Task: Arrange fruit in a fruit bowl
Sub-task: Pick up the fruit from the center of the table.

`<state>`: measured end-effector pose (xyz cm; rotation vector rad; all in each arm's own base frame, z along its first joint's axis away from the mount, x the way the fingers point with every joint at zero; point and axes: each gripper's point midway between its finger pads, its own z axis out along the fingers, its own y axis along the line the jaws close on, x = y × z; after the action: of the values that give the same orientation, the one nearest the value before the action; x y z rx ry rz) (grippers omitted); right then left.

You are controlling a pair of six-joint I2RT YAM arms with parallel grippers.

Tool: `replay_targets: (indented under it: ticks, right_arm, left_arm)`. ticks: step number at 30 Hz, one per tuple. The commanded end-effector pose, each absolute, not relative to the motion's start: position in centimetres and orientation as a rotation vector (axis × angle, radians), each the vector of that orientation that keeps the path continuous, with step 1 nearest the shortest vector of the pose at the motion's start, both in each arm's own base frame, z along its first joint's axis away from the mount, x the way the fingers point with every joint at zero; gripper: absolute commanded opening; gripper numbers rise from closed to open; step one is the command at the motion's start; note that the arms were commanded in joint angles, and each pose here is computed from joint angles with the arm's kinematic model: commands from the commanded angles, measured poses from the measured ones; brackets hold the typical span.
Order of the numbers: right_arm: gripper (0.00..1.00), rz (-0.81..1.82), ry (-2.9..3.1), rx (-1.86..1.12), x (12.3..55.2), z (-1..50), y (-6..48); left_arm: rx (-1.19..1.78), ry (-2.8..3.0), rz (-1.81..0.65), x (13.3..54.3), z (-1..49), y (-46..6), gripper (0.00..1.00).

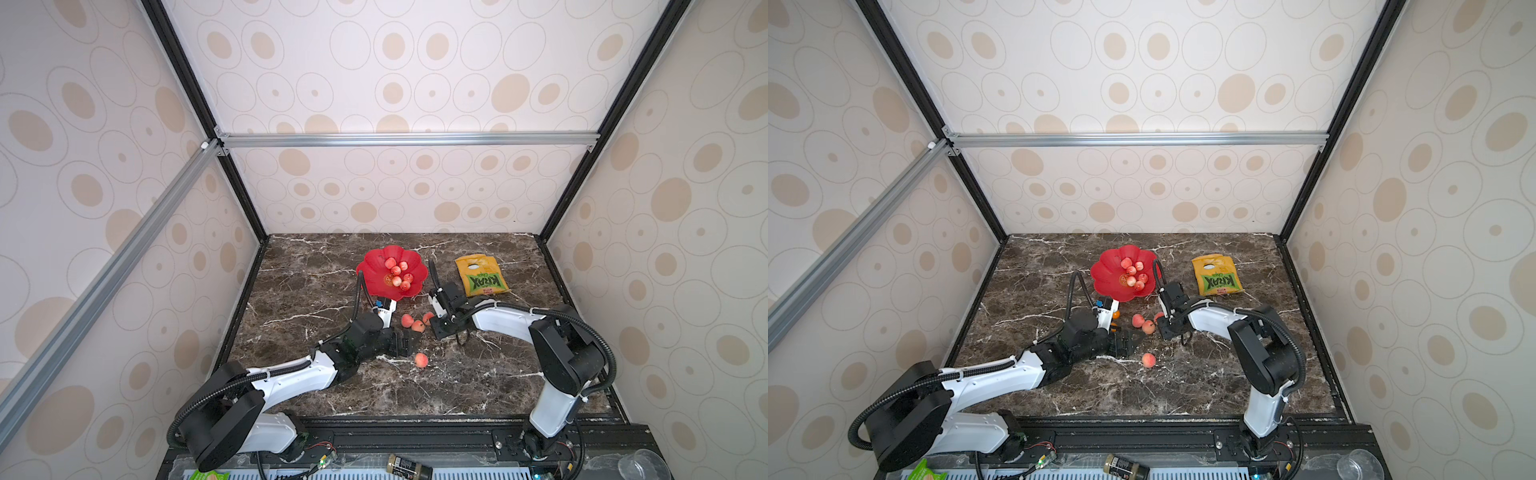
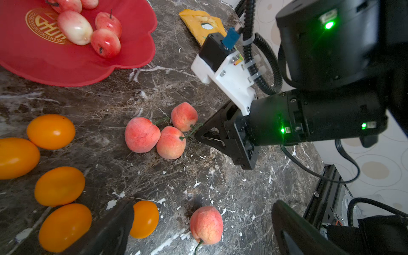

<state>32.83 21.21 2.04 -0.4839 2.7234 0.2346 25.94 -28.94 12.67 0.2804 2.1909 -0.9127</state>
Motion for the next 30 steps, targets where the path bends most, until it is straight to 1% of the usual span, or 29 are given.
replay_targets:
  ticks: [1,11,19,24,30]
  right_arm:
    - [0.15,0.196,2.798,-0.492,31.5,0.1,20.1]
    - [0.08,0.194,2.799,-0.491,31.5,0.1,20.1]
    - [0.00,0.202,2.790,-0.483,31.6,0.5,20.2]
    - [0.00,0.207,2.763,-0.477,31.9,1.5,20.3]
    - [0.00,0.230,2.709,-0.459,32.3,3.9,20.4]
  left_arm:
    - [0.268,2.165,-0.922,26.0,13.4,-29.1,0.98]
    - [0.267,2.164,-0.916,26.0,13.4,-28.9,0.98]
    - [0.266,2.156,-0.917,26.1,13.6,-29.0,0.98]
    - [0.254,2.144,-0.926,26.3,13.9,-29.1,0.98]
    - [0.227,2.106,-0.917,26.9,14.9,-29.0,0.98]
